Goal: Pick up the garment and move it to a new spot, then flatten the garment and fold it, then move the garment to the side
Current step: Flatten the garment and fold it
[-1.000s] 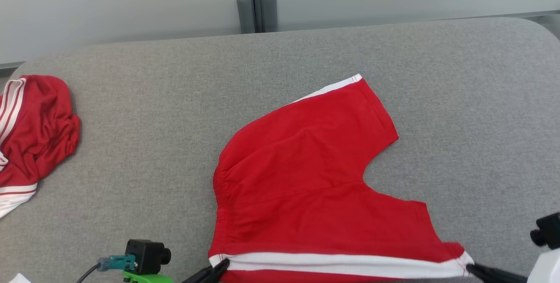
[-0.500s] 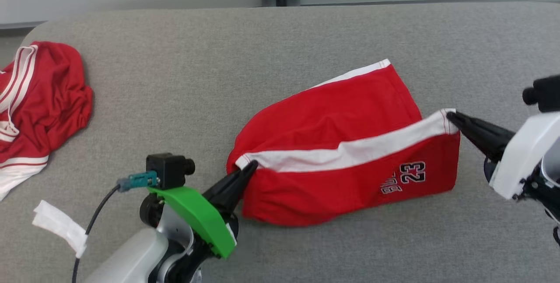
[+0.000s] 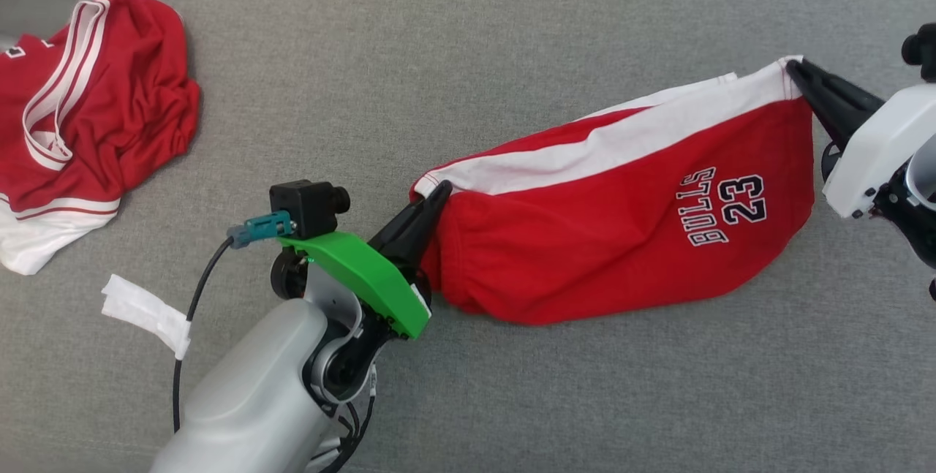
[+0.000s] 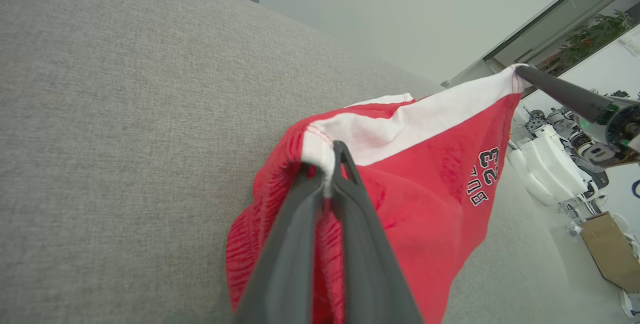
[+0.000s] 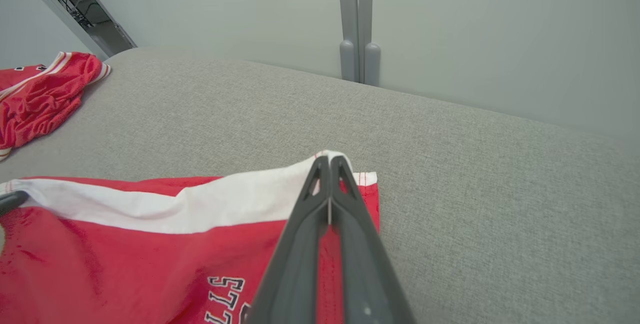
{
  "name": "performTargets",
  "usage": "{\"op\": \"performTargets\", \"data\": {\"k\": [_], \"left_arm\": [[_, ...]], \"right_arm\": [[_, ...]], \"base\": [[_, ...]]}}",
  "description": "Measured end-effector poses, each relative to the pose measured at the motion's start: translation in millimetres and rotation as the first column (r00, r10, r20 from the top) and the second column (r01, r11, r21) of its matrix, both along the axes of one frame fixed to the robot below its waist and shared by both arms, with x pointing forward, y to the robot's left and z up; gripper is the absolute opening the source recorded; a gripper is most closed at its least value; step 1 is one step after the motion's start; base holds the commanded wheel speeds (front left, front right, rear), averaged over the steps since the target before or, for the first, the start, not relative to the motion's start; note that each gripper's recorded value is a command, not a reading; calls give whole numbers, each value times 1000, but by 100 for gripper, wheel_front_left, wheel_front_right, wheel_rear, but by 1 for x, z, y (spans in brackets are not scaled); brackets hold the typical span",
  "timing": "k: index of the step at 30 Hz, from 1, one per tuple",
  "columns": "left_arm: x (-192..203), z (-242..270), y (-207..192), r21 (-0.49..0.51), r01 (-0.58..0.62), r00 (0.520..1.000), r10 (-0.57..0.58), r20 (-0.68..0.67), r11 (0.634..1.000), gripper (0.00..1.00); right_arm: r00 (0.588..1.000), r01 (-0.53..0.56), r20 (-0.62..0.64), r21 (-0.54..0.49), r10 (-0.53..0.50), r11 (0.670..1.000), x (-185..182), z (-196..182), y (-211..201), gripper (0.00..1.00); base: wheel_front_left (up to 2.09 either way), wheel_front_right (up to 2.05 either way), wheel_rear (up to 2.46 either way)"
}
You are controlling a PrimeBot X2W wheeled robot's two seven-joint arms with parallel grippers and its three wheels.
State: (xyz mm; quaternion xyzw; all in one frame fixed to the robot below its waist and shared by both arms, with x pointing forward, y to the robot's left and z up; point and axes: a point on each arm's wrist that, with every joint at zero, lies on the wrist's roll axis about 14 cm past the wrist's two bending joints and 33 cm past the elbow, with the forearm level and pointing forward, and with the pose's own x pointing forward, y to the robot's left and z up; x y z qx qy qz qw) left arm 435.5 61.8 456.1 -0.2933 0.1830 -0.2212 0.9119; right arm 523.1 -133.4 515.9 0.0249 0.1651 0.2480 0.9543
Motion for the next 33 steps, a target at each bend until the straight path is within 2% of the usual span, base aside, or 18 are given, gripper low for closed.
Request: {"op": "performTargets", "data": {"k": [9, 10, 11, 12, 13, 21, 29, 33], "left_arm": [[24, -20, 16, 13, -77, 997, 77, -14, 997, 0], [25, -22, 17, 11, -85, 996, 85, -15, 996, 7], [25, -23, 17, 10, -86, 996, 86, -18, 996, 62], [26, -24, 18, 6, -96, 995, 96, -17, 995, 100], [27, -24, 20, 4, -104, 994, 104, -15, 995, 100], [31, -10, 27, -2, -140, 989, 140, 57, 990, 100], [4, -10, 38, 22, -152, 986, 150, 73, 988, 100], [-5, -1, 48, 56, -168, 979, 160, 126, 984, 100]], "right_arm": [[1000, 8, 13, -34, -8, 999, 37, -33, 10, 0], [1000, 17, 11, -39, -16, 999, 41, -38, 8, 0], [1000, 21, 2, -42, -21, 999, 42, -42, 8, 20], [1000, 22, -5, -42, -22, 999, 44, -46, 9, 88], [1000, 21, -3, -35, -21, 999, 45, -48, 12, 100], [1000, 18, -24, 4, -17, 1000, 41, -46, 17, 100], [996, 42, -80, -19, -44, 999, 11, -41, -10, 100], [991, 83, -100, -14, -84, 996, -1, -38, -24, 100]], "base": [[0, 0, 0], [0, 0, 0], [0, 0, 0], [0, 0, 0], [0, 0, 0], [0, 0, 0], [0, 0, 0], [0, 0, 0]]}}
